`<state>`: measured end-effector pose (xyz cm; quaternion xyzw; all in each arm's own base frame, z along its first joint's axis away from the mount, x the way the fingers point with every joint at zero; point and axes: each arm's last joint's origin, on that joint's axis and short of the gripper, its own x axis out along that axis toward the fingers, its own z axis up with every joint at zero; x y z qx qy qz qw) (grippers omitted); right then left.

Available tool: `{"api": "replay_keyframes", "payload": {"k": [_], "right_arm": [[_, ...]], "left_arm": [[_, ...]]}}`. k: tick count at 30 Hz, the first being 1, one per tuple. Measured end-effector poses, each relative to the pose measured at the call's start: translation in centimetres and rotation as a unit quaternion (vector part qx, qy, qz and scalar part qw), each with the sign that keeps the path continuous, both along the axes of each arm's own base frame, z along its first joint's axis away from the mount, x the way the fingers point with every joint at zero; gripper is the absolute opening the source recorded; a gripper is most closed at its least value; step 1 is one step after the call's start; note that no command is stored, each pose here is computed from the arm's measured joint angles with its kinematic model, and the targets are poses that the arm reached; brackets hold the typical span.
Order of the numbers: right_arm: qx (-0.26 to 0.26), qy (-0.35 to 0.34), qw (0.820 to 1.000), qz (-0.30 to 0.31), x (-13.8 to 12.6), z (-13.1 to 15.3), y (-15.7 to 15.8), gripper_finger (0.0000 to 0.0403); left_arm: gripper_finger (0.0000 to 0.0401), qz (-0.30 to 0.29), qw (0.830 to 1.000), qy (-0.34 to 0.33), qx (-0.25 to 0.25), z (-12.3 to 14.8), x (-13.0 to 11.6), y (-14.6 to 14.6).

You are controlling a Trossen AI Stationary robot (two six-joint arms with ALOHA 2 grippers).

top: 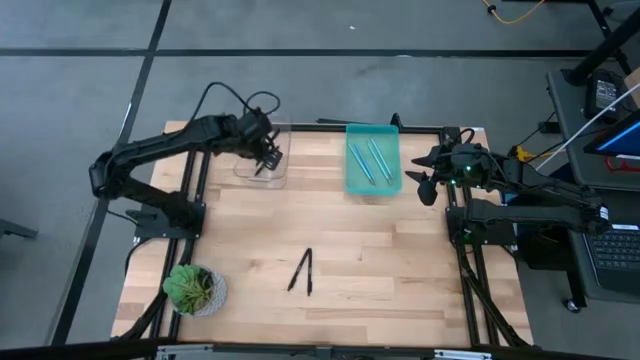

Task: Sort pens & pencils
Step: Put the black pen into the transparent bin

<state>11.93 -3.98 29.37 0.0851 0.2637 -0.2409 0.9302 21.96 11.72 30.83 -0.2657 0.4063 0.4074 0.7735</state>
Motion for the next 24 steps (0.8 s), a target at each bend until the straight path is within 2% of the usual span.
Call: {"api": "replay_keyframes", "payload": {"k": [5, 9, 12, 17, 24], "right_arm": [[0.0, 0.0, 1.0, 0.0, 0.0, 0.0, 0.0, 0.0202], [0.0, 0.0, 1.0, 0.0, 0.0, 0.0, 0.0, 0.0202], [0.0, 0.001, 1.0, 0.0, 0.0, 0.0, 0.0, 0.0202], [0.004, 0.007, 1.0, -0.001, 0.3, -0.2, -0.1, 0.0202], [0.009, 0.024, 1.0, -0.001, 1.1, -0.6, -0.3, 0.0202]], "left_arm": [[0.0017, 0.005, 0.999, 0.027, -0.045, -0.5, -1.3, 1.2], [0.0017, -0.027, 0.996, 0.041, -0.077, -1.5, -1.2, 2.4], [0.0017, -0.019, 0.993, 0.055, -0.1, -2.7, -1.0, 3.7], [0.0017, 0.063, 0.987, 0.068, -0.134, -4.8, -0.8, 6.0], [0.0017, 0.145, 0.975, 0.089, -0.14, -7.5, 0.2, 7.7]]}}
